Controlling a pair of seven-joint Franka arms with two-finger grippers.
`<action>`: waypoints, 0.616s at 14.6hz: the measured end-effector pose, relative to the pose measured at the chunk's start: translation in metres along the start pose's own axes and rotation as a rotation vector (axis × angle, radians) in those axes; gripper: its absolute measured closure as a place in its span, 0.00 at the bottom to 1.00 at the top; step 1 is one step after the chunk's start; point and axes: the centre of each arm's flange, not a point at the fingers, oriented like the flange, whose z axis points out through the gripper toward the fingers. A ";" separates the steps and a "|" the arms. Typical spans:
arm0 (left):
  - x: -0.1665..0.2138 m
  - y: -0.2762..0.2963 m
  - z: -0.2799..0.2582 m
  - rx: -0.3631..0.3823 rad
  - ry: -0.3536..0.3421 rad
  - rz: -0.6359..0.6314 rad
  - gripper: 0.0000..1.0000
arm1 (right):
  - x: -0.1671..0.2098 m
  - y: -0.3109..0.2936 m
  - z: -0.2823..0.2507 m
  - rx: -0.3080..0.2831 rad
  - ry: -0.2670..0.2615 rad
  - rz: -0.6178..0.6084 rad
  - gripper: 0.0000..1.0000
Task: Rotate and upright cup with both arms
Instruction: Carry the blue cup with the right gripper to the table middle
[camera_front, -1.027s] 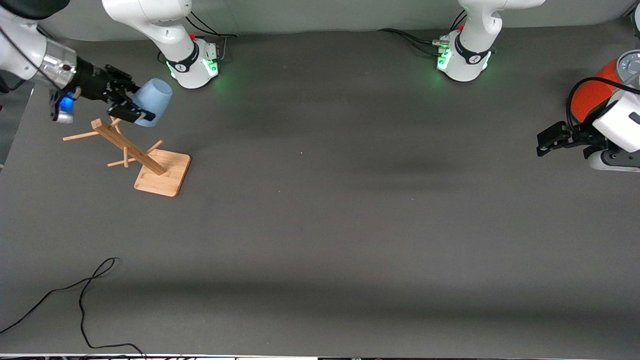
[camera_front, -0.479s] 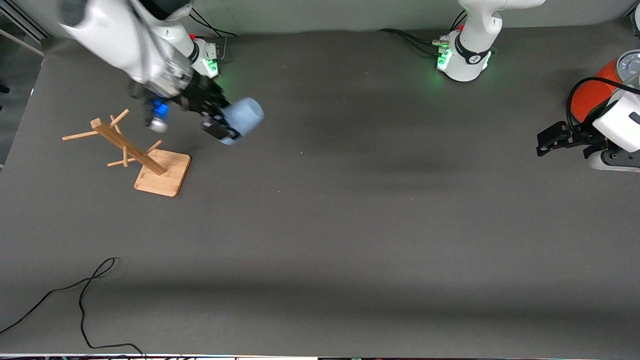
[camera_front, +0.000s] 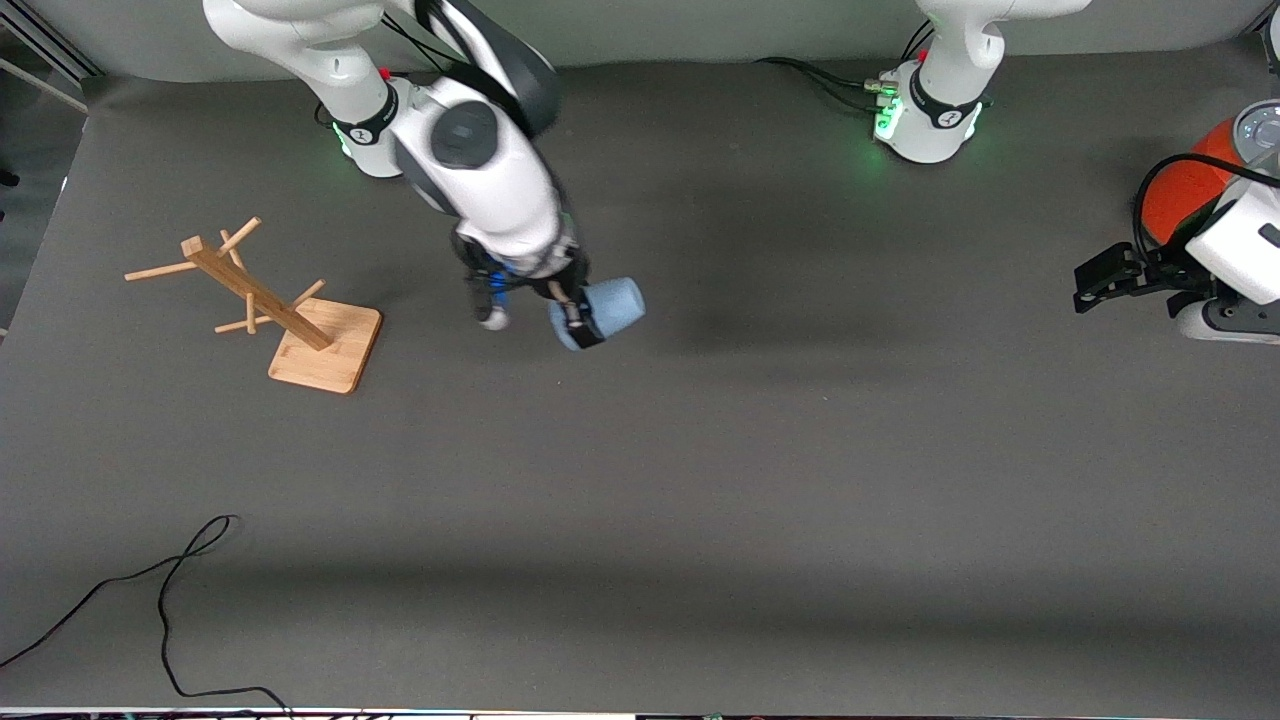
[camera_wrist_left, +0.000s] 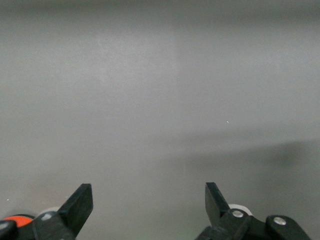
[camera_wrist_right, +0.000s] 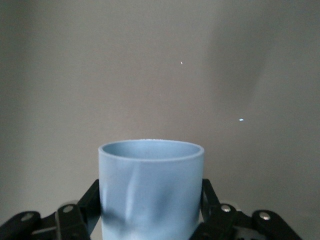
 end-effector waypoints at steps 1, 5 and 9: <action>0.000 0.000 0.000 0.000 0.000 0.001 0.00 | -0.016 0.006 0.023 -0.008 0.028 -0.001 0.20; 0.000 0.001 0.000 0.000 -0.001 0.001 0.00 | -0.064 0.043 0.095 -0.070 0.108 -0.006 0.20; 0.000 0.000 0.000 0.000 -0.001 -0.003 0.00 | -0.074 0.084 0.168 -0.152 0.257 -0.041 0.20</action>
